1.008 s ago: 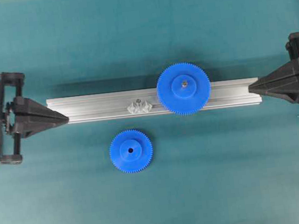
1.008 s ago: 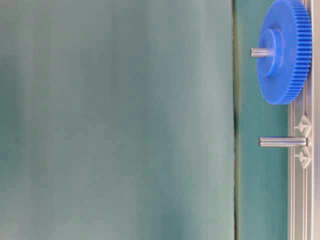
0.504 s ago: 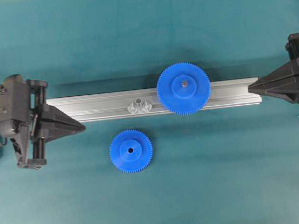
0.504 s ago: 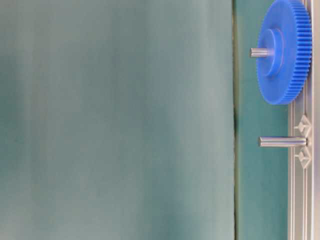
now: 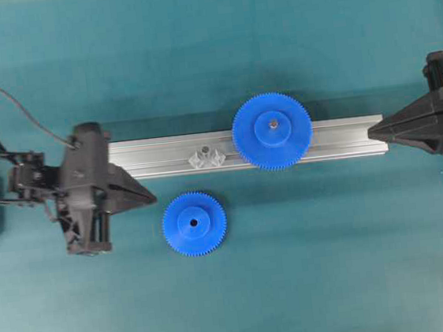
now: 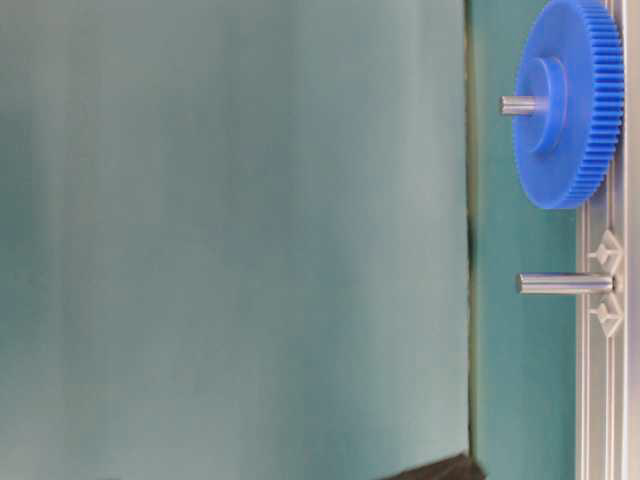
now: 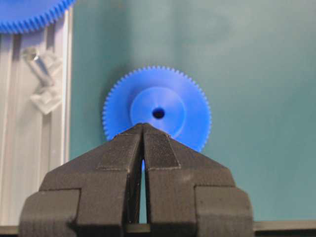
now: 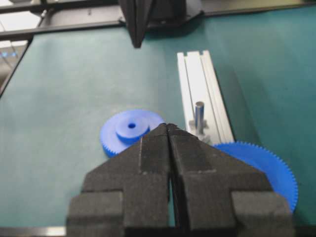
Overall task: Find the location of the shaft and insert the small gear.
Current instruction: 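Move the left gripper toward the small blue gear on the table, then rotate the left gripper vertical and lower it over the small blue gear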
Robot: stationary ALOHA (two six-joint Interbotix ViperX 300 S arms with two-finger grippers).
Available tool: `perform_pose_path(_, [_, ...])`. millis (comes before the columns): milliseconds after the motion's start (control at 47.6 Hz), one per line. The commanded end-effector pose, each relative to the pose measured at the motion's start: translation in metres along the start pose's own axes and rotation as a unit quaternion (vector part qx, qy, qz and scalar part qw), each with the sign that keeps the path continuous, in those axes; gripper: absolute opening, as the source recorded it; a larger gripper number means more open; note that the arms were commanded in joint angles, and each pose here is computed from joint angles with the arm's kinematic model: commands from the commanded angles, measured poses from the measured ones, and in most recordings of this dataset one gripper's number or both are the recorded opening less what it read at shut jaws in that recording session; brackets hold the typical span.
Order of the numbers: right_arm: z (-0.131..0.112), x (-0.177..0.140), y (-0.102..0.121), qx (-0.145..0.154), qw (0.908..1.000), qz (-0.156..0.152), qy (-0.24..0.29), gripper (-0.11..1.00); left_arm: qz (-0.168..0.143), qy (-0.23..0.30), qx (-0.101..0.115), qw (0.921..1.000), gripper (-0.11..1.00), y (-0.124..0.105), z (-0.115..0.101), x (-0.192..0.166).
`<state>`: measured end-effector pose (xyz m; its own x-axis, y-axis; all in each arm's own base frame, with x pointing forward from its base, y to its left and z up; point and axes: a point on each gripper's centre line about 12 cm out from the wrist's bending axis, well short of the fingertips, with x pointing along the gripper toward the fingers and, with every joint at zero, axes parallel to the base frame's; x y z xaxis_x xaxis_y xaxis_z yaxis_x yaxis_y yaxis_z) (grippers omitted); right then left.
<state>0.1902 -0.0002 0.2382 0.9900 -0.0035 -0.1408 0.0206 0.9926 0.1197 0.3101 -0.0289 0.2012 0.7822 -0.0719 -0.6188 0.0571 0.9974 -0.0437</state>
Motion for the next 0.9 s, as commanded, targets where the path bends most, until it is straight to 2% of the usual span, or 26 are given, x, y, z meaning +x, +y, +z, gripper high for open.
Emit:
perform_pose_path(0, [0.003, 0.001, 0.000, 0.010, 0.9999, -0.001, -0.004, -0.02, -0.006, -0.011, 0.004, 0.9999, -0.02, -0.005, 0.015, 0.005])
perform_pose_path(336, [0.001, -0.001, -0.001, 0.013, 0.9999, -0.003, -0.006, -0.02, -0.008, 0.030, 0.008, 0.9995, -0.02, -0.010, 0.019, 0.034])
perform_pose_path(546, [-0.002, -0.002, -0.001, 0.013, 0.9999, -0.003, -0.005, -0.02, -0.004, 0.082, 0.011, 0.9966, -0.02, -0.010, 0.019, 0.048])
perform_pose_path(882, [-0.003, -0.004, -0.002, 0.014, 0.9999, -0.003, -0.005, -0.02, -0.001, 0.119, 0.015, 0.9928, -0.02, -0.011, 0.025, 0.064])
